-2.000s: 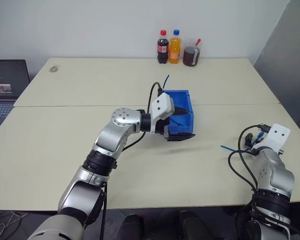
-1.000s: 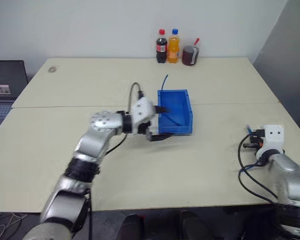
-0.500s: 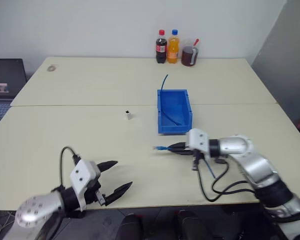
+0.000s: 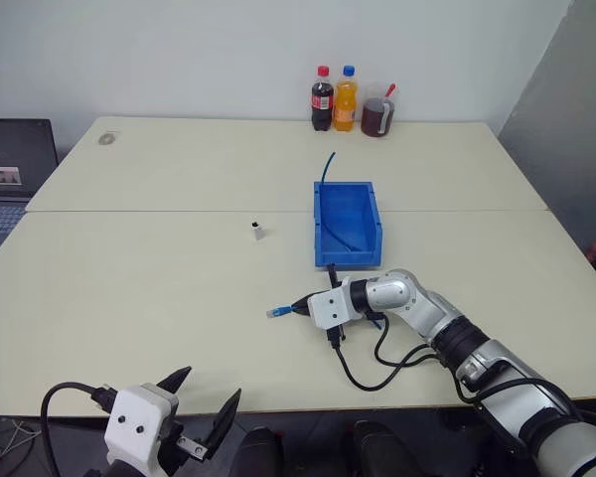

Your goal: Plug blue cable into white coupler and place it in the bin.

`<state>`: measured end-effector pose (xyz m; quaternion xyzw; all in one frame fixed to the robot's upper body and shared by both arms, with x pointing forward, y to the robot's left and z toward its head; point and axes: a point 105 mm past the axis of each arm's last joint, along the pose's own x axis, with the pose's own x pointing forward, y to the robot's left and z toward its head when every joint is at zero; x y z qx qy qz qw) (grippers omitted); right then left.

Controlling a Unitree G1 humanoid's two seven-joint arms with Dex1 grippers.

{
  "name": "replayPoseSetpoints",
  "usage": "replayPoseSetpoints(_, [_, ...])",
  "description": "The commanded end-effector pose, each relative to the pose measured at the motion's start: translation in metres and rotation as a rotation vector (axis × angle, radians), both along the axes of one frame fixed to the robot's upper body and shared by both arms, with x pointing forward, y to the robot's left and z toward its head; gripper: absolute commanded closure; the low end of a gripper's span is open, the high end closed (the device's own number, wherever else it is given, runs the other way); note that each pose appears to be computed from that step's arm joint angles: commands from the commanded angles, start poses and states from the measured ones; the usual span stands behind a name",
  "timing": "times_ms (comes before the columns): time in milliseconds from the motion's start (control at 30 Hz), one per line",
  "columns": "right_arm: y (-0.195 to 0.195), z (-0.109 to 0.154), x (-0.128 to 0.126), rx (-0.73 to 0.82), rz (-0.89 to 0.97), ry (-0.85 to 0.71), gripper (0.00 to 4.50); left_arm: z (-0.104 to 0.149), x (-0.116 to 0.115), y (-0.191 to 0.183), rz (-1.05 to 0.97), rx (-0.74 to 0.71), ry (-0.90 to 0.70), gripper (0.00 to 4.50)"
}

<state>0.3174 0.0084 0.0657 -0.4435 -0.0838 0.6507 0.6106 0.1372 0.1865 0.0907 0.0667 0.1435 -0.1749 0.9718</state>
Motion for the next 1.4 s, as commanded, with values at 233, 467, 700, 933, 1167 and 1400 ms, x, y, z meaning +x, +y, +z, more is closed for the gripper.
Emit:
replayPoseSetpoints(233, [-0.030, -0.003, -0.005, 0.077, -0.179, 0.337, 1.88, 0.021, 0.056, 0.026, -0.223, 0.123, -0.048, 0.00])
replayPoseSetpoints(467, [-0.064, 0.081, -0.021, 0.393, -0.344, 0.740, 0.76, 0.038, 0.112, 0.012, -0.620, 0.115, 0.017, 0.00])
replayPoseSetpoints(700, [-0.097, 0.123, -0.044, 0.465, -0.465, 0.843, 0.76, 0.011, 0.150, -0.012, -0.914, 0.211, 0.105, 0.00])
replayPoseSetpoints(933, [-0.114, 0.108, -0.048, 0.507, -0.639, 0.807, 0.76, -0.027, 0.168, -0.016, -1.023, 0.325, 0.146, 0.00])
replayPoseSetpoints(1167, [-0.121, 0.099, -0.058, 0.538, -0.714, 0.806, 0.68, -0.033, 0.177, -0.023, -1.053, 0.295, 0.133, 0.39])
replayPoseSetpoints(1400, [-0.121, 0.102, -0.052, 0.600, -0.743, 0.832, 0.68, -0.040, 0.172, -0.034, -1.106, 0.278, 0.142, 1.65])
